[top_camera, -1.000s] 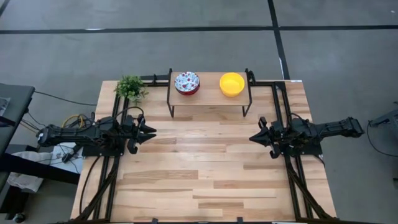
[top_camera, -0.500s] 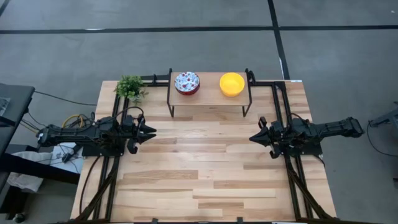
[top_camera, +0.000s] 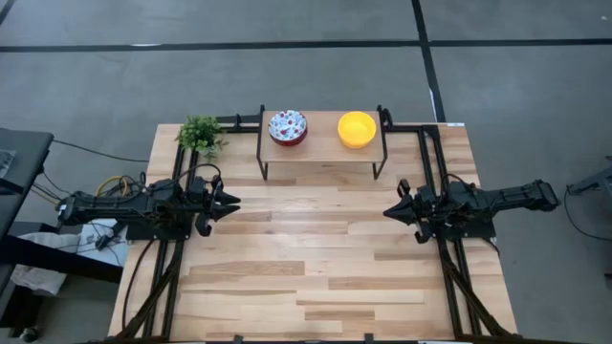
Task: Pick & Place Mini bowls
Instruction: Return to Home Position
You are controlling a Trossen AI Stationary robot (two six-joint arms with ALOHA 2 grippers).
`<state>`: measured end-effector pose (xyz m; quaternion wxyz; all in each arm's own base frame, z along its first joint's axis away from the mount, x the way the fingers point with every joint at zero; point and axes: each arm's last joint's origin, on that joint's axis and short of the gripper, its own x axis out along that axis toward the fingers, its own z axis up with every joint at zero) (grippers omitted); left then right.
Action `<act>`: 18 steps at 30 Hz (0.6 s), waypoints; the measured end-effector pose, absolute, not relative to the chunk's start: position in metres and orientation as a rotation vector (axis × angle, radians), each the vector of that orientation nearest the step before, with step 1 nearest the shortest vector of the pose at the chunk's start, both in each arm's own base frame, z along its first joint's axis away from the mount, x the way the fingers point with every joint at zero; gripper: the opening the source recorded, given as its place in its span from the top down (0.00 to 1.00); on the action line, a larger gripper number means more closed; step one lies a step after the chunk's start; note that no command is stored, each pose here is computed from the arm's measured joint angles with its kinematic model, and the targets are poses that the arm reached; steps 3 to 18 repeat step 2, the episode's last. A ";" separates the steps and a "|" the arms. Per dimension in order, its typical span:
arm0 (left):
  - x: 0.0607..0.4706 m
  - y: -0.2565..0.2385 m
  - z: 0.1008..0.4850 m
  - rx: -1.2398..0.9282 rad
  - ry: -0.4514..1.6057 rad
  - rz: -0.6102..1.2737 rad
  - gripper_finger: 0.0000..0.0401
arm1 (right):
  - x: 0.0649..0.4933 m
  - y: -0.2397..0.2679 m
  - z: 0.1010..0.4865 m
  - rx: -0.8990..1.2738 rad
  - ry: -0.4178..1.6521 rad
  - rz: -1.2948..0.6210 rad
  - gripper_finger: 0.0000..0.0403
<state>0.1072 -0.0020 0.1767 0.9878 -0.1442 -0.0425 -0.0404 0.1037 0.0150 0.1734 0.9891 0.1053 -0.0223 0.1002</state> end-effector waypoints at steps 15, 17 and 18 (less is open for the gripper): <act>0.107 -0.002 0.177 -0.290 -0.085 -0.082 0.73 | 0.104 0.015 0.173 0.211 -0.045 0.201 1.00; 0.107 -0.002 0.177 -0.290 -0.085 -0.082 0.73 | 0.104 0.015 0.173 0.211 -0.045 0.201 1.00; 0.107 -0.002 0.177 -0.290 -0.085 -0.082 0.73 | 0.104 0.015 0.173 0.211 -0.045 0.201 1.00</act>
